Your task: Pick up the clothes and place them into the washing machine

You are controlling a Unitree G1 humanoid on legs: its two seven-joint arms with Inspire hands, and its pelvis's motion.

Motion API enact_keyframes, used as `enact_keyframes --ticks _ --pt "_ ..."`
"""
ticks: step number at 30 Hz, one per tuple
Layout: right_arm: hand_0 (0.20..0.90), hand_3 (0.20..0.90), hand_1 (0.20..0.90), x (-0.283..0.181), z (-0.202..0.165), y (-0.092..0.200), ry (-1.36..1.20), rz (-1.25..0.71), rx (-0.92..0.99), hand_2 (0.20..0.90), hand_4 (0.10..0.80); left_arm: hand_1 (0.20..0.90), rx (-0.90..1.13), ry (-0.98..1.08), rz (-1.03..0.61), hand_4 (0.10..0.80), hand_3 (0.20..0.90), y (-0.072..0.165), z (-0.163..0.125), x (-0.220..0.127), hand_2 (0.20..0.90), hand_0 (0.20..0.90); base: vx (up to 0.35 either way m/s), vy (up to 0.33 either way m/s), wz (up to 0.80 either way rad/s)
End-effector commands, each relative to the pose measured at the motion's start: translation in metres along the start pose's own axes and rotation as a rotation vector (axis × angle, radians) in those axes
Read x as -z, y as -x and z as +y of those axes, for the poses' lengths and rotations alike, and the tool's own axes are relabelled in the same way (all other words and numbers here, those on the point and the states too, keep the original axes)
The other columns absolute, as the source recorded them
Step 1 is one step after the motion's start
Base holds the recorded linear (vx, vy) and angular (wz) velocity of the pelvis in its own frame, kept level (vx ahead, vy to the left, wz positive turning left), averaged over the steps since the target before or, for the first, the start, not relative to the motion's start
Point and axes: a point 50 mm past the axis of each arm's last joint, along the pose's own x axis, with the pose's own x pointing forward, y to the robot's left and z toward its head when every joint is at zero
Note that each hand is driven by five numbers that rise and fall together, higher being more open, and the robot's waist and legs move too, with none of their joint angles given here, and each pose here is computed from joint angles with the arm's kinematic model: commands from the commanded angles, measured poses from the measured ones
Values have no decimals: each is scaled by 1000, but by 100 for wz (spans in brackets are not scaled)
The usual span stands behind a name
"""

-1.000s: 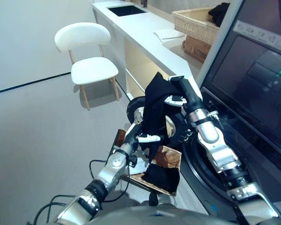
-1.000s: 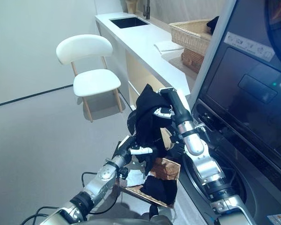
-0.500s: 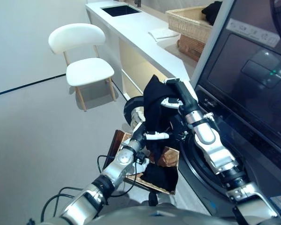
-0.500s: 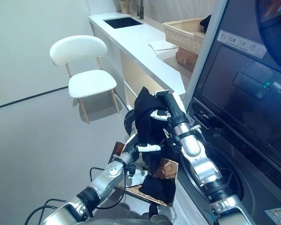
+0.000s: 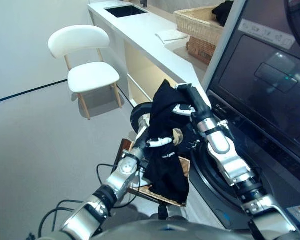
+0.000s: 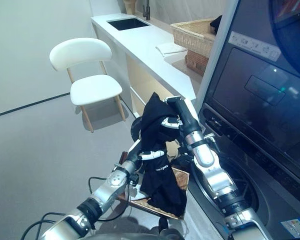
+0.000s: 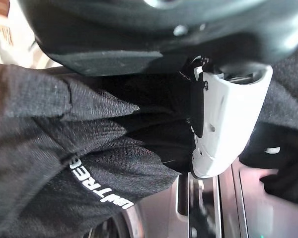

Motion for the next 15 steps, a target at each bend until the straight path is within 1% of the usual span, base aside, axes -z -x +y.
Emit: enact_keyframes --ticks 1,2,4,6,10,11,13,15 --pt "900 900 900 -49 -28 -7 -33 -276 182 900 800 200 -79 -37 -167 300 200 -16 22 -37 200 200 0 0 0" --pt "900 900 900 -49 -28 -7 -33 -276 181 900 800 200 -79 -37 -166 300 200 -16 22 -36 200 200 0 0 0" --pt "900 900 900 -42 -31 0 -10 -247 196 900 800 200 -125 -67 -171 300 200 -12 38 -36 200 200 0 0 0" --pt "900 900 900 -40 -31 2 -9 -236 199 900 800 200 -132 -78 -170 300 200 -10 41 -35 200 200 0 0 0" --pt "900 900 900 -28 -34 9 9 -185 209 900 800 200 -194 -116 -191 300 200 -4 63 -38 200 200 1 0 -1" --pt "900 900 900 -28 -34 9 9 -185 209 900 800 200 -194 -116 -190 300 200 -4 63 -38 200 200 0 0 0" --pt "900 900 900 -23 -35 14 26 -157 209 900 800 200 -223 -139 -213 300 200 0 74 -44 200 200 0 0 0" --pt "900 900 900 -21 -36 15 36 -146 208 900 800 200 -224 -156 -224 300 200 0 76 -47 200 200 0 0 0"
